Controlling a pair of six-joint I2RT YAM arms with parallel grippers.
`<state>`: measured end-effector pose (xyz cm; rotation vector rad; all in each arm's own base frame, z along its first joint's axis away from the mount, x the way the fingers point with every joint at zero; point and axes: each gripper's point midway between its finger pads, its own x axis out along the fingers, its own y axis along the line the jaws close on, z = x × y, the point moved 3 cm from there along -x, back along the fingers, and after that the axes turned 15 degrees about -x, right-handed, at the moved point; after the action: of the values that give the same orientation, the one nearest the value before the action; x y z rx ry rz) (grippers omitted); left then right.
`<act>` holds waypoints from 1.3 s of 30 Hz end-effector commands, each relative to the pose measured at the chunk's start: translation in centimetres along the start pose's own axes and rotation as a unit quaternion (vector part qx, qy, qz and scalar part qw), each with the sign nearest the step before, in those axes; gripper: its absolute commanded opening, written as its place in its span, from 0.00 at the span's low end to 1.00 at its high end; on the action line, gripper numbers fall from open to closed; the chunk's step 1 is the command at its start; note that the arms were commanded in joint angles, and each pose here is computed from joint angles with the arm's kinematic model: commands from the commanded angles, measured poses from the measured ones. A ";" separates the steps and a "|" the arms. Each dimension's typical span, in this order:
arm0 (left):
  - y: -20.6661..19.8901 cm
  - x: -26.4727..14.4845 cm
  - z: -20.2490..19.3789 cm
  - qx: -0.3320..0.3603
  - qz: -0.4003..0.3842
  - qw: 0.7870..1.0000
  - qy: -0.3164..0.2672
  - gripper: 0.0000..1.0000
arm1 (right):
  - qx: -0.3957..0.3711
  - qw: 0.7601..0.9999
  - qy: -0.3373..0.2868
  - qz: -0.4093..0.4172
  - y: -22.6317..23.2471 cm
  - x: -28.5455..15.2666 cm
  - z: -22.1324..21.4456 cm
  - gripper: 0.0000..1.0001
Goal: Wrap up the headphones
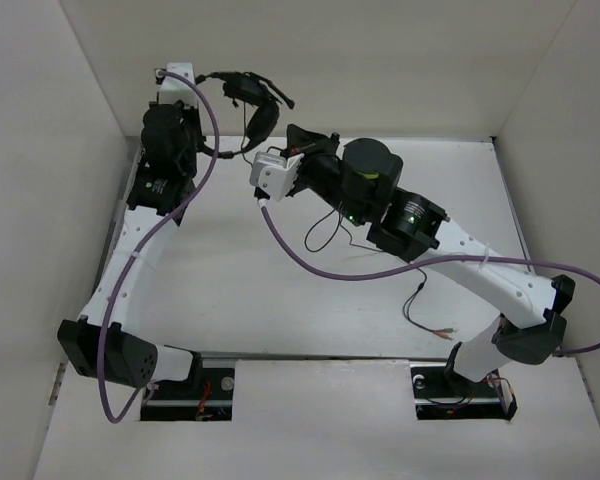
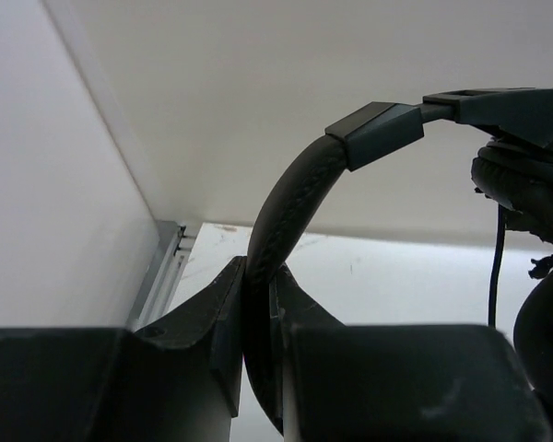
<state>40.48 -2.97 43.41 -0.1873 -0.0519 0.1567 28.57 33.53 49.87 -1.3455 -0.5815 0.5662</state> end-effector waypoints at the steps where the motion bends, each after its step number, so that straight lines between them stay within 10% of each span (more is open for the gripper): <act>1: -0.8 -1.4 2.6 0.006 -0.013 0.998 -0.060 0.00 | -0.028 0.997 0.010 -0.072 -4.9 -0.9 -0.1 0.00; 13: -7.2 -7.1 -7.3 0.105 -0.195 0.973 0.063 0.00 | -0.128 0.973 0.112 -0.154 -9.0 0.5 -8.8 0.01; 24: -12.0 -13.6 -5.1 0.103 -0.379 0.918 0.061 0.00 | -0.091 0.985 0.102 -0.104 -5.6 1.5 -12.9 0.03; 39: -13.4 -15.8 0.1 0.042 -0.433 0.899 0.045 0.00 | 0.033 0.994 0.093 -0.036 0.0 4.1 -15.9 0.02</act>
<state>28.22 -18.49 40.58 0.0149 0.0877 -0.6957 42.01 24.82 48.06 -1.3962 -0.4541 0.3681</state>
